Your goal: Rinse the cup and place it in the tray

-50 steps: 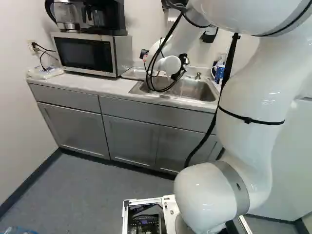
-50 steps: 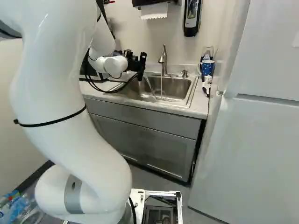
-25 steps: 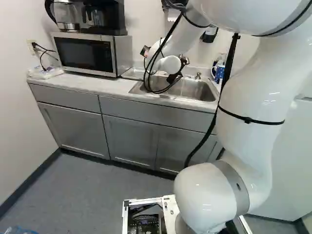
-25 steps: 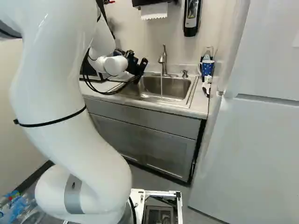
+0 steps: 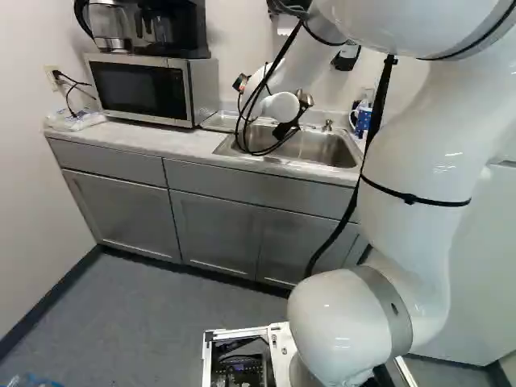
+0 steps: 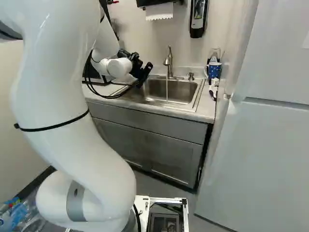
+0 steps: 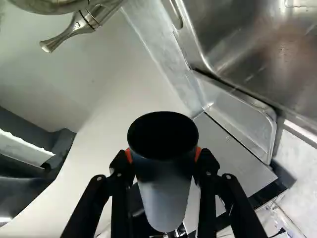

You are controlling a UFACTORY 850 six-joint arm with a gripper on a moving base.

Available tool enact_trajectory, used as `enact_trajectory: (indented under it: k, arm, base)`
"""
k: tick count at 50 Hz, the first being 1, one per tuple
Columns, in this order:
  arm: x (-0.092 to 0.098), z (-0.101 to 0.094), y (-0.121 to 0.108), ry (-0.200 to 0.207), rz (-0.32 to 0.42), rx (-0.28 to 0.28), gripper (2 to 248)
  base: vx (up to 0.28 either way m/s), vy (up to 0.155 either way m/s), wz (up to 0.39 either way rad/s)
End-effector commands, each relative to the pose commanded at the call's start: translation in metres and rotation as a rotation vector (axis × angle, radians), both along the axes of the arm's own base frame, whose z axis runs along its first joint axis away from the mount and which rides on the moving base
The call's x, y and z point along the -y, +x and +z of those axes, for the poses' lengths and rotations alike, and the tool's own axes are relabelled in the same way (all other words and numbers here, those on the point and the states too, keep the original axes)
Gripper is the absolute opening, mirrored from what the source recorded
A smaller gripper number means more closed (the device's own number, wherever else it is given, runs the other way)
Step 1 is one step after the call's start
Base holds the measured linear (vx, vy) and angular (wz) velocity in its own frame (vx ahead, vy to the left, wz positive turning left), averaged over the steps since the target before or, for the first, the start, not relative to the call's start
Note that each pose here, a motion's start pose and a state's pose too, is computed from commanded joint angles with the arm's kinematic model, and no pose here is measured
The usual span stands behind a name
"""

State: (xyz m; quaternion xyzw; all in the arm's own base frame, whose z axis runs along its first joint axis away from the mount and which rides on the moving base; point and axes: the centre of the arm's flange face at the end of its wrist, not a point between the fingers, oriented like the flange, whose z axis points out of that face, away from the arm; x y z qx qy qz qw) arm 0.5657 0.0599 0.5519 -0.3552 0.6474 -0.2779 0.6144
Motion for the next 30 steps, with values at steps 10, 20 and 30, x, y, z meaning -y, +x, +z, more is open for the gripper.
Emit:
enact_trajectory:
  k: [10, 20, 30]
  arm:
    - [0.0000, 0.0000, 0.0000, 0.000, 0.000, 0.000, 125]
    - [0.0000, 0.0000, 0.0000, 0.000, 0.000, 0.000, 125]
    - [0.0000, 0.0000, 0.0000, 0.000, 0.000, 0.000, 125]
  base:
    - [0.000, 0.000, 0.000]
    - [0.000, 0.000, 0.000]
    - [0.000, 0.000, 0.000]
